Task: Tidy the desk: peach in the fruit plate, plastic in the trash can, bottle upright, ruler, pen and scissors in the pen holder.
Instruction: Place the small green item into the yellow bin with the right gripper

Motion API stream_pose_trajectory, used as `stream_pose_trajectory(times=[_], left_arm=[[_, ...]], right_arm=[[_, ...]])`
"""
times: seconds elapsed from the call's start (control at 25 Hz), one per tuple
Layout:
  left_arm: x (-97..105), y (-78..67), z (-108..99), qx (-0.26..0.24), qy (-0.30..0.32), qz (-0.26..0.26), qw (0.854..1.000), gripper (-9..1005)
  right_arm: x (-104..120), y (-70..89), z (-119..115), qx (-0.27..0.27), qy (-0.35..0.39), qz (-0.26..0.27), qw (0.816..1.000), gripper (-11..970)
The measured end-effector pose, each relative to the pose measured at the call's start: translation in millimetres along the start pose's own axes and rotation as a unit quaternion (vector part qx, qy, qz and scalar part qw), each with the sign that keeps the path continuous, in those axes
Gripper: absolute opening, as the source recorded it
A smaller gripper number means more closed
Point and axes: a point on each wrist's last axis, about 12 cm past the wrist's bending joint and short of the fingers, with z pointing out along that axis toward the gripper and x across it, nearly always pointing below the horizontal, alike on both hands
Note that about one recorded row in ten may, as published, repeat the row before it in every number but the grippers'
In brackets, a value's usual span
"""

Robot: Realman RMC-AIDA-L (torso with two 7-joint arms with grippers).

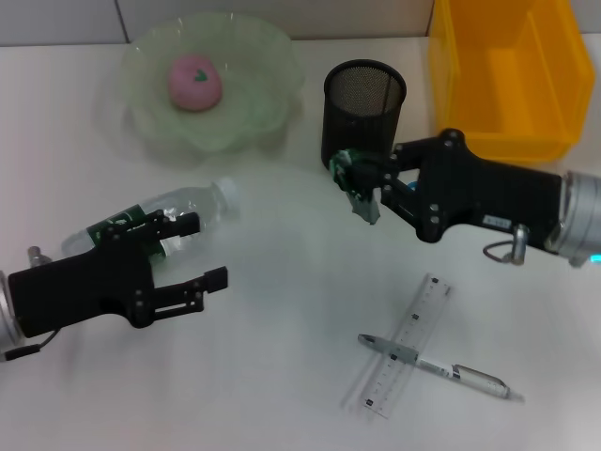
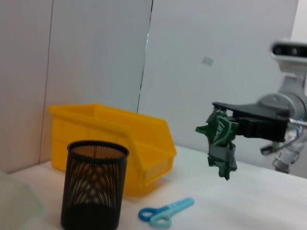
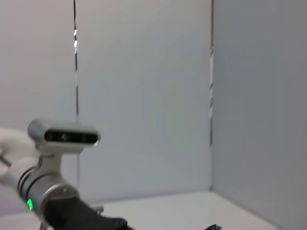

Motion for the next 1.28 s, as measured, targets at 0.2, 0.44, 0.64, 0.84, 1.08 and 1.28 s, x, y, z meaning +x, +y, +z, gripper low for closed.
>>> stream_pose_trajectory(times=[0.2,0.44,0.64,0.84,1.08,1.28], left_arm=[[2,-6.2,12,0.005,-0.012,-0.003,1.000,803],[8,-13.4,17,-0.006,-0.027,0.006,1.000,802],[8,-16.6,18,-0.004,-0.034,0.006,0.999,802],[8,-18.1,18,0.000,-0.037,0.006,0.999,802],[8,-18.9,19,0.002,-0.039,0.006,0.999,802],[8,-18.8,18,0.002,-0.038,0.006,0.999,802]], right_arm=[[16,13.1,-5,0.027,-0.023,-0.002,0.999,38],[28,21.5,-6,0.055,-0.029,0.007,0.998,38],[30,22.8,-6,0.056,-0.028,0.012,0.998,37],[30,23.2,-6,0.057,-0.028,0.013,0.998,37],[30,24.4,-6,0.057,-0.032,0.014,0.998,37],[29,21.7,-8,0.081,-0.046,0.022,0.995,37]])
